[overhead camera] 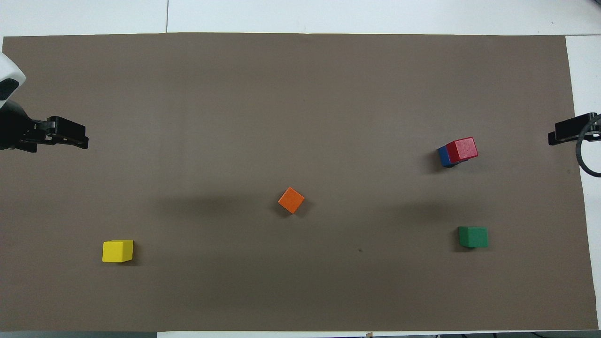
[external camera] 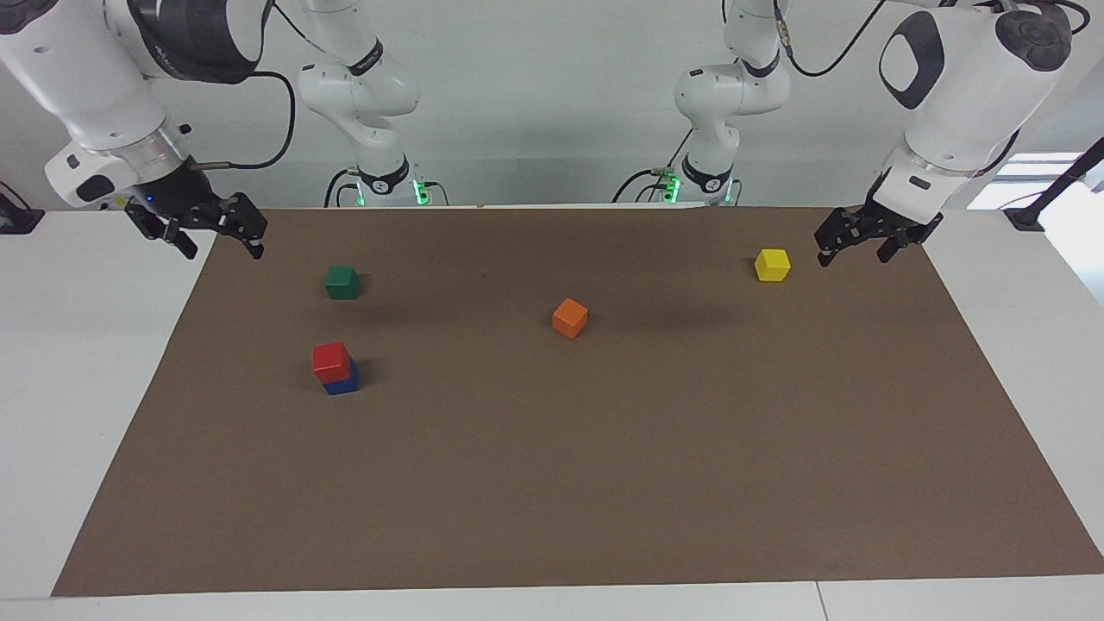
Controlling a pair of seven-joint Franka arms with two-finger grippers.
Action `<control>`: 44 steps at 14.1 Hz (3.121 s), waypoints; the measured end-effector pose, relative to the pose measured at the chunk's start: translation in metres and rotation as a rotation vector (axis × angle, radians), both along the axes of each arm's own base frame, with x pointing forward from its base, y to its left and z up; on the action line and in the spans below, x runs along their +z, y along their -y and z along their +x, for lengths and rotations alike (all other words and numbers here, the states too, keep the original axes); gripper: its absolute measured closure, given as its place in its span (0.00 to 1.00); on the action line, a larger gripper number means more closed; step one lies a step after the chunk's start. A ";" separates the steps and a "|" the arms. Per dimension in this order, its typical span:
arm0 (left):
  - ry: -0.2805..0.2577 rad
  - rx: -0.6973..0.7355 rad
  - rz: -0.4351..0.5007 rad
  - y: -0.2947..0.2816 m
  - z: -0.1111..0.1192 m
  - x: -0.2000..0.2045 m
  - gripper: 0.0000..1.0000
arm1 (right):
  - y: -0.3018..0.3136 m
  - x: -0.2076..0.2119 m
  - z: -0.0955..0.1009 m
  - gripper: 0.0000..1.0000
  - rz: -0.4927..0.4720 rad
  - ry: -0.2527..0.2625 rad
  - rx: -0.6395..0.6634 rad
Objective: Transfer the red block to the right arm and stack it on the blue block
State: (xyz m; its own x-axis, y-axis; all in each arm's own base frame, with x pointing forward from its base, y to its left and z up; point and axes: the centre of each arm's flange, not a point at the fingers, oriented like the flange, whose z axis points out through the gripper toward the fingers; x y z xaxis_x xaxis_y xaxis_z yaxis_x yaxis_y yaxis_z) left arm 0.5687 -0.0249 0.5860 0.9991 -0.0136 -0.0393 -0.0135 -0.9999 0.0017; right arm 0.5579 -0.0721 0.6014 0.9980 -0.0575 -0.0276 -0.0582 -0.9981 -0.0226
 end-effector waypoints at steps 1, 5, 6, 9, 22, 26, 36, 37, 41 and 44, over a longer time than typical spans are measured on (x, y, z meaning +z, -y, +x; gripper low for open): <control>0.000 0.000 0.000 0.000 0.000 0.000 0.00 | 0.000 0.000 -0.001 0.00 0.001 -0.004 0.000; 0.000 0.000 0.000 0.000 0.000 0.000 0.00 | -0.003 -0.001 -0.003 0.00 0.003 -0.021 0.005; 0.000 0.000 0.000 0.000 0.000 0.000 0.00 | -0.003 -0.002 -0.003 0.00 0.003 -0.022 0.006; 0.000 0.000 0.000 0.000 0.000 0.000 0.00 | -0.004 -0.002 -0.003 0.00 0.003 -0.022 0.007; 0.000 0.000 0.000 0.000 0.000 0.000 0.00 | -0.025 -0.002 0.000 0.00 0.003 -0.022 0.045; 0.000 0.000 0.000 0.000 0.000 0.000 0.00 | -0.025 -0.002 0.000 0.00 0.003 -0.022 0.045; 0.000 0.000 0.000 0.000 0.000 0.000 0.00 | -0.025 -0.002 0.000 0.00 0.003 -0.022 0.045; 0.000 0.000 0.000 0.000 0.000 0.000 0.00 | -0.025 -0.002 0.000 0.00 0.003 -0.022 0.045; 0.000 0.000 0.000 0.000 0.000 0.000 0.00 | -0.023 -0.002 -0.001 0.00 -0.011 -0.024 0.045; 0.000 0.000 0.000 0.000 0.000 0.000 0.00 | -0.023 -0.002 -0.001 0.00 -0.017 -0.024 0.048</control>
State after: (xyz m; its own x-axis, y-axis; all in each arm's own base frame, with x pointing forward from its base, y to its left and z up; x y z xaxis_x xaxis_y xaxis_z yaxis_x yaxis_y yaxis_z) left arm 0.5687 -0.0249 0.5860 0.9991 -0.0136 -0.0393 -0.0135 -0.9999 0.0017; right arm 0.5573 -0.0493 0.5996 0.9986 -0.0103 -0.0513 -0.0106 -0.9999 -0.0051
